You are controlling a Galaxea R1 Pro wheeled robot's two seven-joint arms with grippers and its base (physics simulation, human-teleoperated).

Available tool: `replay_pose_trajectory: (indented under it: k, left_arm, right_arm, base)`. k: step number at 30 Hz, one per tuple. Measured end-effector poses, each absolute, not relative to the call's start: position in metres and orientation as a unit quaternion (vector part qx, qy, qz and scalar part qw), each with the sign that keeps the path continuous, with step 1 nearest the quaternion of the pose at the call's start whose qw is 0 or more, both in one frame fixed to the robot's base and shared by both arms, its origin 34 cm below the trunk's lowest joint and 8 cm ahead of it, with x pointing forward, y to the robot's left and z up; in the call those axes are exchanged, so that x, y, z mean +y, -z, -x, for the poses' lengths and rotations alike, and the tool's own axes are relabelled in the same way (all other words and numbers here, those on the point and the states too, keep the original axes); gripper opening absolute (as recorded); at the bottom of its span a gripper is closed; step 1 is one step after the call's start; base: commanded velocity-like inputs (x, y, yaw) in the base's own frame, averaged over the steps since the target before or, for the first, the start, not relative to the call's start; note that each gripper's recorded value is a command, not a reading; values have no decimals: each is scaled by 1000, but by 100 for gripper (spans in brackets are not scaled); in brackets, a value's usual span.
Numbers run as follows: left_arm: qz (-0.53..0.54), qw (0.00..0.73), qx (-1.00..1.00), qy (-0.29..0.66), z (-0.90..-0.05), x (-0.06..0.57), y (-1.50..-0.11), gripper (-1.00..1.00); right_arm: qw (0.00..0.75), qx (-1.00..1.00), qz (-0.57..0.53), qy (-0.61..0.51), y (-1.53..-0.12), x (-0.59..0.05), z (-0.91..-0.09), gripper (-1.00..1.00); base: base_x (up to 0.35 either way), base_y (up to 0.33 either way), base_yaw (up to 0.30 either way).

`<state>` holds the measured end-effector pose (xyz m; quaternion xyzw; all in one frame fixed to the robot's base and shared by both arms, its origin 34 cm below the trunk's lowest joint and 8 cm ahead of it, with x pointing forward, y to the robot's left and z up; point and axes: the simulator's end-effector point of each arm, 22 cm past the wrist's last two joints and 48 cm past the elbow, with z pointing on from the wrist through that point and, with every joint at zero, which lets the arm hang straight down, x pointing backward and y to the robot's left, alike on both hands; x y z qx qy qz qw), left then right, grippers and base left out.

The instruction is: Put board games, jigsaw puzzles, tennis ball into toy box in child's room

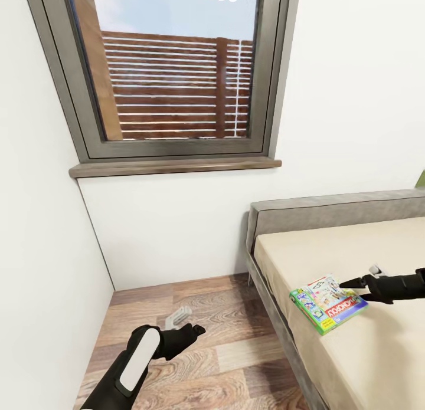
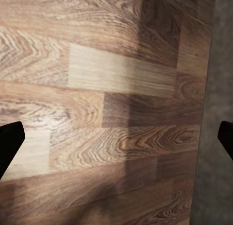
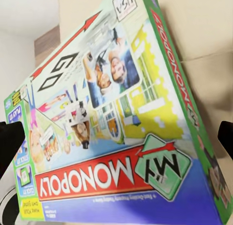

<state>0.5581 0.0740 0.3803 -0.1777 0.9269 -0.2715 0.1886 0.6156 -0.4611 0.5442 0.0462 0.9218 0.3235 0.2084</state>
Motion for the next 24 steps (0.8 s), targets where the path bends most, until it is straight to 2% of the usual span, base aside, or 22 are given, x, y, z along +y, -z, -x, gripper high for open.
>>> replay_pose_trajectory:
  k: [4,9,13,24]
  left_arm:
    - [176,189,924,281,-558,70,-381,100]
    - [160,206,901,346,-565,48,-400,100]
    - [158,216,887,376,-572,25,-418,100]
    - [166,237,867,405,-582,19,-433,100]
  right_arm:
    - [232,922,-30,-309,-557,-469,-624,100]
    - [324,919,36,-223,-581,-511,-647,100]
    - [337,912,39,-229,-578,-499,-655,100]
    - [348,909,39,-227,-562,-479,-662,100]
  base:
    - [0,0,0]
    - [0,0,0]
    - [0,0,0]
    - [0,0,0]
